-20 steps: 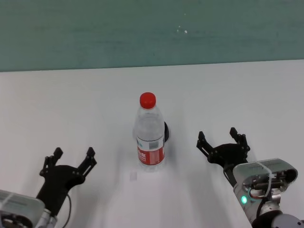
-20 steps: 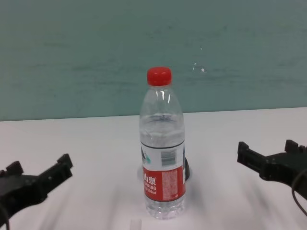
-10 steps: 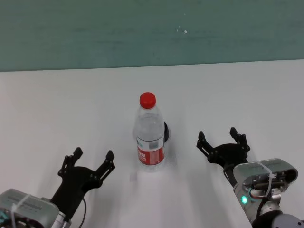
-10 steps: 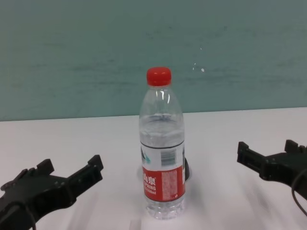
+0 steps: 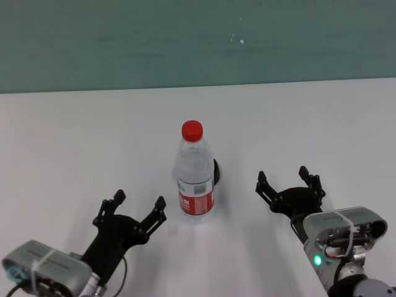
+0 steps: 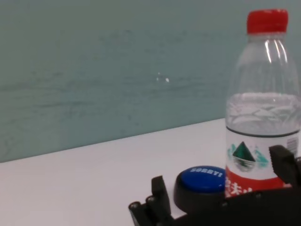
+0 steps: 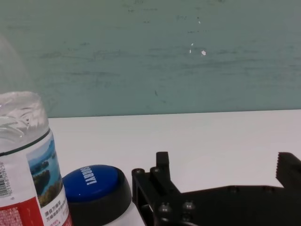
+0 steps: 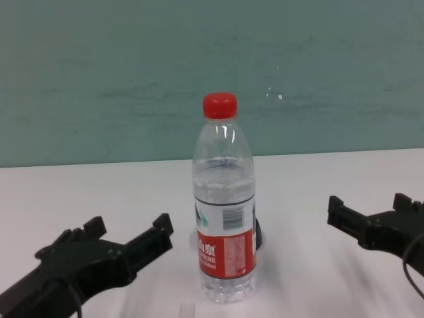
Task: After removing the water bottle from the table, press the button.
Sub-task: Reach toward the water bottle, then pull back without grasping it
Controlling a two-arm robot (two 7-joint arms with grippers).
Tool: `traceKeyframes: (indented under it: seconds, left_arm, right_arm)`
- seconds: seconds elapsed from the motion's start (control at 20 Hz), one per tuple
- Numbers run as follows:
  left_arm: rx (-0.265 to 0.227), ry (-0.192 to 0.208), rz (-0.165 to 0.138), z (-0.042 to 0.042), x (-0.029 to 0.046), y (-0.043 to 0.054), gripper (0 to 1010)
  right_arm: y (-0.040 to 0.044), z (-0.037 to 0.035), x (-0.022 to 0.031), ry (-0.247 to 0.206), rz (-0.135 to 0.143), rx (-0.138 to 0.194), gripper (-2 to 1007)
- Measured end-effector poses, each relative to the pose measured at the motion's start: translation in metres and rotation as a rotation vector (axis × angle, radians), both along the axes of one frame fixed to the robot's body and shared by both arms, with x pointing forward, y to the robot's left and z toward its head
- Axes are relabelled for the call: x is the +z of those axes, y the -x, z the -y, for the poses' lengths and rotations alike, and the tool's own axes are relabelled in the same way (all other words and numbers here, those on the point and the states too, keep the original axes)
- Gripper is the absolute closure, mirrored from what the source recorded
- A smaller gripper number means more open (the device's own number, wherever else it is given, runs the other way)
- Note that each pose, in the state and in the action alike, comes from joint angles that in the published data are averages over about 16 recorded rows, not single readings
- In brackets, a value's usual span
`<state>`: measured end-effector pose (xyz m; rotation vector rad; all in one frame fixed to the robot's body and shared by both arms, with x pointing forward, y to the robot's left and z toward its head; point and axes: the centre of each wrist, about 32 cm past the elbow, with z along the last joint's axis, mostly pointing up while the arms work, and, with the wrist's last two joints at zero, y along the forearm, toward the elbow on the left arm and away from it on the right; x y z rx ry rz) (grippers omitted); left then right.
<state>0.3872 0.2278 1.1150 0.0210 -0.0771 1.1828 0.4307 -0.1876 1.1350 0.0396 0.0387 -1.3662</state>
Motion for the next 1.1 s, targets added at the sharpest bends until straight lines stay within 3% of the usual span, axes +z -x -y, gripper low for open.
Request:
traceKeyframes:
  seconds: [1.1]
  left_arm:
    - [-0.065,-0.025,0.005,0.0154,-0.0051,-0.0282,7]
  right_arm:
    - [0.0000,0.0000,0.0000,0.000,0.000,0.000,3]
